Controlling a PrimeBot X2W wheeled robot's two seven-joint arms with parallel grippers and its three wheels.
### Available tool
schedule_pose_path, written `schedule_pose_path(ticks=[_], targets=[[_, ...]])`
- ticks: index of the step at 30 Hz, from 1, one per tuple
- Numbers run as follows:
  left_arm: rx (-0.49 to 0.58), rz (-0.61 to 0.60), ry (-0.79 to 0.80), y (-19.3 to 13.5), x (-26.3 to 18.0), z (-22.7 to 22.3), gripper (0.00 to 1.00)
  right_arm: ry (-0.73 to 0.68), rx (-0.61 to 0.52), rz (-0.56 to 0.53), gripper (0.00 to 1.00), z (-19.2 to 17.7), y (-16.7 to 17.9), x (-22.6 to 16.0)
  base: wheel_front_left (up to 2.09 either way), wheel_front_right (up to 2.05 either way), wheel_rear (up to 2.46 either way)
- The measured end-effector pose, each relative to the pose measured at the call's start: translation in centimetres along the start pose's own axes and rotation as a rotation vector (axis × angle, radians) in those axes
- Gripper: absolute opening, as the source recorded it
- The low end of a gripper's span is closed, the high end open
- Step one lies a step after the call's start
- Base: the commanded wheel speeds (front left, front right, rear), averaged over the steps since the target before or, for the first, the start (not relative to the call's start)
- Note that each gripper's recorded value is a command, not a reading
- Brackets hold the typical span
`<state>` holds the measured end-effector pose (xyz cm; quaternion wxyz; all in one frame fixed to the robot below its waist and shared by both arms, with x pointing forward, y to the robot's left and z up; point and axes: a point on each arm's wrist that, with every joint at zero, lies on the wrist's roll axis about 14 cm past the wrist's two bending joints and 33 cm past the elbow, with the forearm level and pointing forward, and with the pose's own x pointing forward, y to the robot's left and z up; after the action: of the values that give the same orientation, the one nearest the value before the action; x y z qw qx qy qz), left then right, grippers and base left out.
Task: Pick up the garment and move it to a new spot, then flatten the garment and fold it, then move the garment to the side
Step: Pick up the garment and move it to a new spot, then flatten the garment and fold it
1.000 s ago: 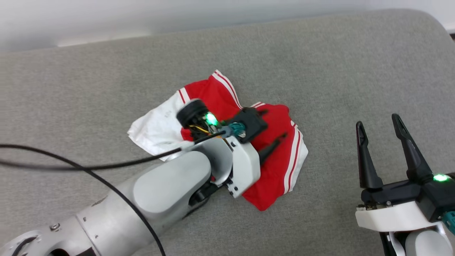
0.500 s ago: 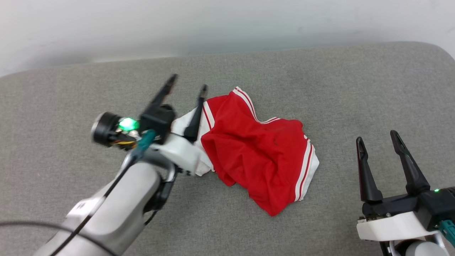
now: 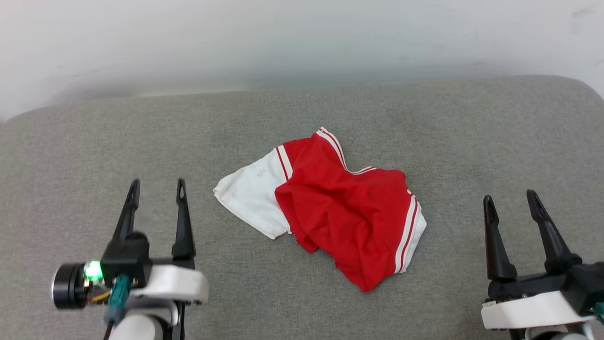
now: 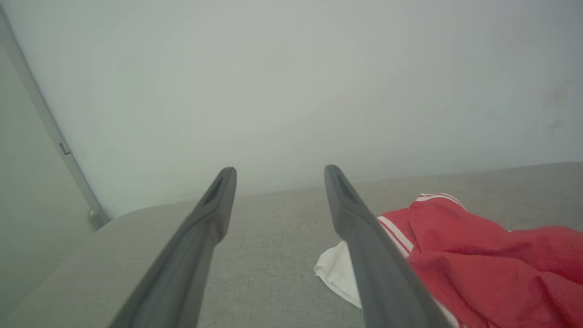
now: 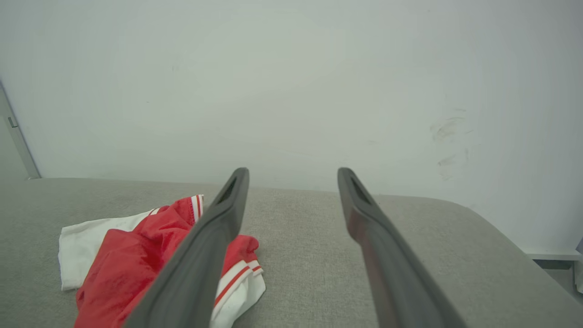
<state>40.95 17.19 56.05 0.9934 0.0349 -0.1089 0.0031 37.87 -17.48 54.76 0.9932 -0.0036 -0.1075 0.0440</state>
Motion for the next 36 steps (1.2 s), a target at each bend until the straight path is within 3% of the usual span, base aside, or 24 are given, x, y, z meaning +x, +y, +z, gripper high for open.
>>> schedule_pose_path(ticks=[13, 36], targets=[[0.004, 0.076, 0.069, 1.3, -5.3, -1.9, 1.00, 0.019, 0.066, -0.015, 1.00, -0.3, 0.0, -1.8, 0.00, 0.00, 0.00], [0.014, 0.087, 0.076, 2.0, -8.0, -1.8, 1.00, 0.043, 0.133, -0.015, 1.00, -0.9, 0.6, -3.5, 0.00, 0.00, 0.00]])
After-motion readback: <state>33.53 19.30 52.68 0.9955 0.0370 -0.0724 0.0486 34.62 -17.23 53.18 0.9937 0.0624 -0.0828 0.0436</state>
